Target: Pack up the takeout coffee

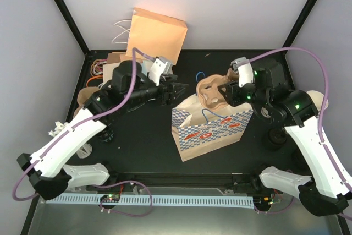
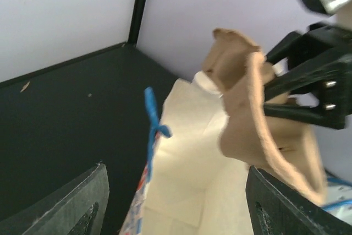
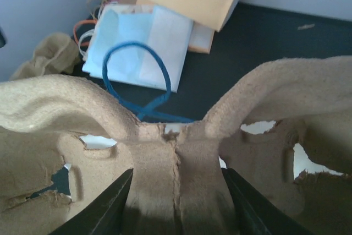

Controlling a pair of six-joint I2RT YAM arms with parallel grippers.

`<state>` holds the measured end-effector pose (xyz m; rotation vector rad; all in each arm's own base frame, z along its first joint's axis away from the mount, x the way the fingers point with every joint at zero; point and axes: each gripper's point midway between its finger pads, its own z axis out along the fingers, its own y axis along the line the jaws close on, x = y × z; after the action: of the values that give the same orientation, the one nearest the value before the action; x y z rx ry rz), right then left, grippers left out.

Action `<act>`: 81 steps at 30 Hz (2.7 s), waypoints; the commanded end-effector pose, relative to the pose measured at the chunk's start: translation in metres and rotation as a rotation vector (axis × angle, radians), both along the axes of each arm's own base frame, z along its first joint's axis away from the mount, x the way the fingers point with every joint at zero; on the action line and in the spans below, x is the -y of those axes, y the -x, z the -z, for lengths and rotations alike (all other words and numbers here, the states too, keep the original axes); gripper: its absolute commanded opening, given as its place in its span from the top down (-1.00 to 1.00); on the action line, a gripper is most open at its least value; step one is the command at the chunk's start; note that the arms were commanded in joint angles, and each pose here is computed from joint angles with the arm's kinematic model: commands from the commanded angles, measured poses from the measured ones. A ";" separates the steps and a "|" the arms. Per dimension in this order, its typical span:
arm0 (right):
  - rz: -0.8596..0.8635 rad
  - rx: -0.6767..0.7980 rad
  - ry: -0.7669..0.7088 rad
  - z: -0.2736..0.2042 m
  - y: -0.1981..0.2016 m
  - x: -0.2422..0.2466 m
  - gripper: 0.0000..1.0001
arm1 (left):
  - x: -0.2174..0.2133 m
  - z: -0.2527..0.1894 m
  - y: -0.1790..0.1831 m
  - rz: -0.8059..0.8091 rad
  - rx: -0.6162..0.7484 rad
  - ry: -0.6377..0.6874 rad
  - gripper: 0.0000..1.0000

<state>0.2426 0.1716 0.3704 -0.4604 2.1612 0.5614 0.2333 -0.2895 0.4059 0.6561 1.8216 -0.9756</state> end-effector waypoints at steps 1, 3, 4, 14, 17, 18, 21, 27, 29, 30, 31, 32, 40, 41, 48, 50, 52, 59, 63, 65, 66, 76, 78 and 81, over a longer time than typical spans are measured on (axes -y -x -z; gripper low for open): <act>-0.024 -0.089 0.026 0.012 0.014 0.002 0.16 | 0.004 0.038 -0.011 0.059 -0.002 -0.170 -0.38; -0.052 -0.120 0.005 0.016 0.016 -0.006 0.16 | 0.008 0.051 -0.017 0.085 -0.033 -0.187 -0.31; -0.067 -0.133 -0.010 0.016 0.016 -0.010 0.16 | 0.009 0.054 -0.018 0.098 -0.048 -0.184 -0.30; -0.063 -0.239 -0.021 0.038 0.013 -0.019 0.16 | 0.034 0.093 -0.018 0.275 -0.106 -0.177 -0.29; -0.059 -0.261 -0.009 0.048 0.014 -0.018 0.16 | 0.037 0.101 -0.022 0.289 -0.116 -0.202 -0.23; -0.057 -0.266 -0.006 0.051 0.014 -0.018 0.16 | 0.038 0.103 -0.021 0.303 -0.120 -0.209 -0.18; -0.048 -0.276 0.005 0.058 0.013 -0.016 0.16 | 0.041 0.111 -0.023 0.319 -0.138 -0.240 -0.05; -0.038 -0.290 0.025 0.067 0.013 -0.014 0.16 | 0.039 0.122 -0.033 0.285 -0.148 -0.305 0.36; -0.028 -0.293 0.035 0.070 0.012 -0.012 0.16 | 0.037 0.119 -0.037 0.264 -0.135 -0.319 0.67; -0.027 -0.295 0.040 0.072 0.012 -0.012 0.16 | 0.036 0.116 -0.037 0.257 -0.126 -0.319 0.82; -0.027 -0.300 0.047 0.075 0.012 -0.011 0.16 | 0.036 0.113 -0.038 0.253 -0.119 -0.317 0.94; -0.028 -0.306 0.051 0.078 0.012 -0.012 0.16 | 0.035 0.108 -0.037 0.248 -0.109 -0.312 0.96; 0.001 -0.293 0.120 0.096 0.007 -0.005 0.17 | 0.034 0.077 -0.032 0.206 -0.030 -0.291 0.97; 0.005 -0.288 0.128 0.096 0.007 -0.004 0.17 | 0.032 0.075 -0.034 0.191 -0.037 -0.288 0.97; 0.051 -0.206 0.198 0.095 0.006 -0.008 0.19 | 0.032 0.059 -0.028 0.162 -0.039 -0.228 0.97; 0.052 -0.212 0.219 0.104 0.005 -0.010 0.19 | 0.034 0.060 -0.025 0.176 -0.055 -0.224 0.97; 0.051 -0.211 0.223 0.110 0.004 -0.015 0.19 | 0.036 0.060 -0.021 0.192 -0.065 -0.216 0.97; 0.025 -0.169 0.268 0.129 0.004 -0.036 0.19 | 0.039 0.061 -0.016 0.193 -0.136 -0.169 0.97; -0.001 -0.187 0.298 0.142 0.009 -0.043 0.19 | 0.037 0.067 -0.021 0.152 -0.178 -0.176 0.97; -0.006 -0.188 0.308 0.146 0.012 -0.043 0.19 | 0.033 0.072 -0.026 0.115 -0.186 -0.198 0.97; -0.014 -0.189 0.311 0.148 0.014 -0.044 0.19 | 0.032 0.075 -0.028 0.101 -0.194 -0.208 0.97; -0.033 -0.260 0.409 0.183 0.017 -0.042 0.18 | 0.037 0.088 -0.026 0.115 -0.260 -0.206 0.97; -0.040 -0.265 0.433 0.189 0.014 -0.043 0.17 | 0.040 0.087 -0.022 0.144 -0.270 -0.195 0.97; -0.053 -0.272 0.457 0.197 0.011 -0.047 0.17 | 0.045 0.088 -0.016 0.188 -0.289 -0.182 0.97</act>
<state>0.2253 0.2152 0.1806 -0.6836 2.5647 0.2027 0.2601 -0.3249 0.3139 0.8132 2.1539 -0.9817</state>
